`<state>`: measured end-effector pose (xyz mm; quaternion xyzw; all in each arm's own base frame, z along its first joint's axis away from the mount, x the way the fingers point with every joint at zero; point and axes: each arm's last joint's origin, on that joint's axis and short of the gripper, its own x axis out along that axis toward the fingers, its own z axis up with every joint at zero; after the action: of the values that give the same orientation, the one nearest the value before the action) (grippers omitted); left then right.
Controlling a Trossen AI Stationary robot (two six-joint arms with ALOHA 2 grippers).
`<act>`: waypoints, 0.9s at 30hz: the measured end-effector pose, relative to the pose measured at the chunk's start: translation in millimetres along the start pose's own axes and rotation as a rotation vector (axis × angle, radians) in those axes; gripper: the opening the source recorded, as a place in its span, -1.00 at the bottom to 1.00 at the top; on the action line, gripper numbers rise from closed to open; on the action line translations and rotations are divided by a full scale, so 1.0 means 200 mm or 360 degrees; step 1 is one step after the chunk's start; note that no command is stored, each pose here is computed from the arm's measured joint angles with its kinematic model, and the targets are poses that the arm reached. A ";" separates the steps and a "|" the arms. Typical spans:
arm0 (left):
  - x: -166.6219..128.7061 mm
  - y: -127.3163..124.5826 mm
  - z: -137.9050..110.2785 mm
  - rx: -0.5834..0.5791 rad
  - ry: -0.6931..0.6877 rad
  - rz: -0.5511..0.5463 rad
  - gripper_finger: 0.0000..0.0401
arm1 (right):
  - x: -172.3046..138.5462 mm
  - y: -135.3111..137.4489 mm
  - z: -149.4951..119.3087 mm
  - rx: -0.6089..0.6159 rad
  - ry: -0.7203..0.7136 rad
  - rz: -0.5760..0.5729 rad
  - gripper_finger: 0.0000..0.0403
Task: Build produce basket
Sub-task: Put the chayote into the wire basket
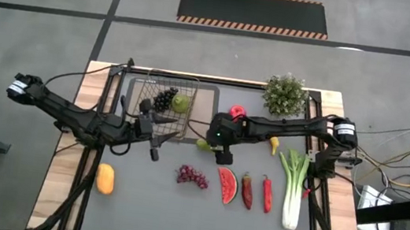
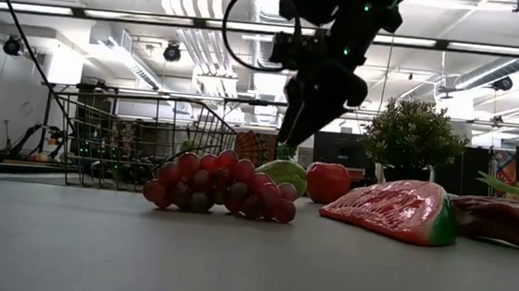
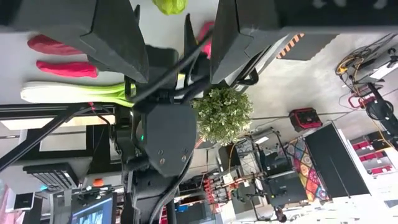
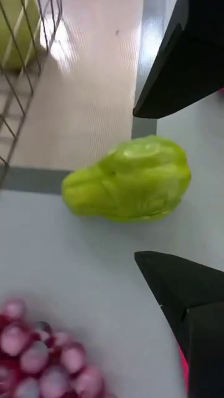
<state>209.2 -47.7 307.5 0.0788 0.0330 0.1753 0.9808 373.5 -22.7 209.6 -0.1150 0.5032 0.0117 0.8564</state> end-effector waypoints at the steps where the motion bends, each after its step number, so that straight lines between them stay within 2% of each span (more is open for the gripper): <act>1: 0.00 0.00 0.00 0.0005 0.0007 -0.0001 -0.23 | 0.02 0.00 0.00 -0.0015 0.0010 0.0014 0.73; 8: 0.01 -0.01 -0.01 0.0013 0.0016 -0.0003 -0.23 | 0.15 0.01 -0.02 -0.0048 0.0069 0.0046 0.69; 17: 0.01 -0.01 0.00 -0.0010 -0.0015 0.0001 -0.23 | 0.21 -0.01 -0.04 -0.0060 0.0111 0.0015 0.58; 21: 0.01 -0.01 0.00 -0.0011 -0.0016 0.0000 -0.23 | 0.21 -0.02 -0.04 -0.0065 0.0104 0.0019 0.38; 27: 0.01 -0.01 0.00 -0.0012 -0.0017 0.0001 -0.23 | 0.21 -0.03 -0.05 -0.0042 0.0106 0.0023 -0.03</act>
<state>212.0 -48.7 306.9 0.0759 0.0269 0.1752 0.9812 386.6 -34.7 170.8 -0.1230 0.5321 0.0208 0.8375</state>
